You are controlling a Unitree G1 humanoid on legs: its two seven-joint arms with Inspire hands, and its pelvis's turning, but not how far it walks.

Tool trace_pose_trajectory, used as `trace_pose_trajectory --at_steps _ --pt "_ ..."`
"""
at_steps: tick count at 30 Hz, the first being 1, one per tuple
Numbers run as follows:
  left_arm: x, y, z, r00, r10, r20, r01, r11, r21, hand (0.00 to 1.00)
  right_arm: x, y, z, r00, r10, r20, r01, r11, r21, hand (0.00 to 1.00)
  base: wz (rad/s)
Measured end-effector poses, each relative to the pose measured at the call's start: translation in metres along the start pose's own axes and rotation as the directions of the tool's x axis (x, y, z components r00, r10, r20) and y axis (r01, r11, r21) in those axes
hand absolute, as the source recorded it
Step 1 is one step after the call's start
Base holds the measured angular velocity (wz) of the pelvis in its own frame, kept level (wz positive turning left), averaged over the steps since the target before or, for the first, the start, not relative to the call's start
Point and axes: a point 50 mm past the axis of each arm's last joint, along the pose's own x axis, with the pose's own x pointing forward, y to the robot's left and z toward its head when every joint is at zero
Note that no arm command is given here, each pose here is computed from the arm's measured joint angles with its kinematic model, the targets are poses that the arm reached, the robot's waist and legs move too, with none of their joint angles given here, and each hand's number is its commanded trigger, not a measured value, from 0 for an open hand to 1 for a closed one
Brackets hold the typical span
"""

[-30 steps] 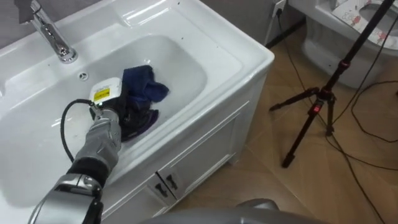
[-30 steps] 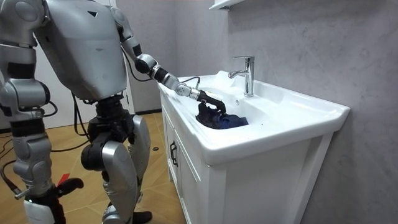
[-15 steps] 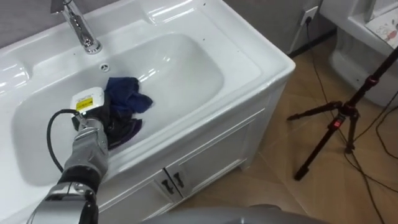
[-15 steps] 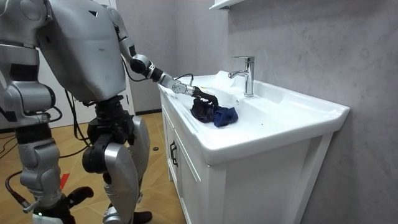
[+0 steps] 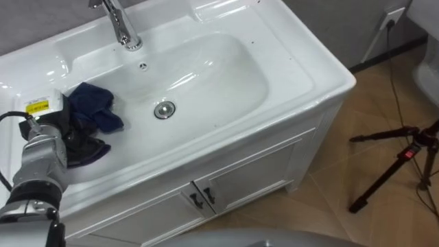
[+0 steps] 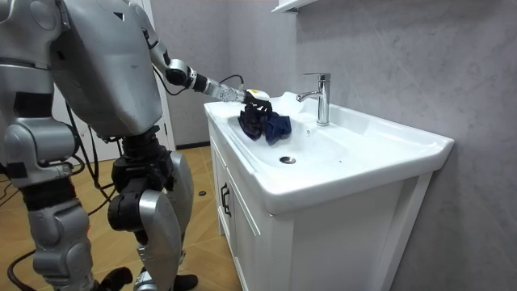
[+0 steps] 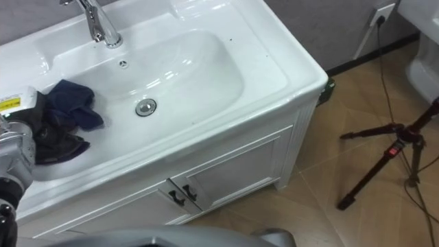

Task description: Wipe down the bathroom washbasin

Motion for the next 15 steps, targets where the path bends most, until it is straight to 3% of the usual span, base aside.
trace_pose_trajectory --at_steps 15 --pt "0.001 0.011 0.005 0.999 0.044 0.027 -0.043 0.999 -0.024 1.0 0.0 0.0 0.015 0.996 -0.059 0.061 0.062 0.997 -0.036 0.0 0.03"
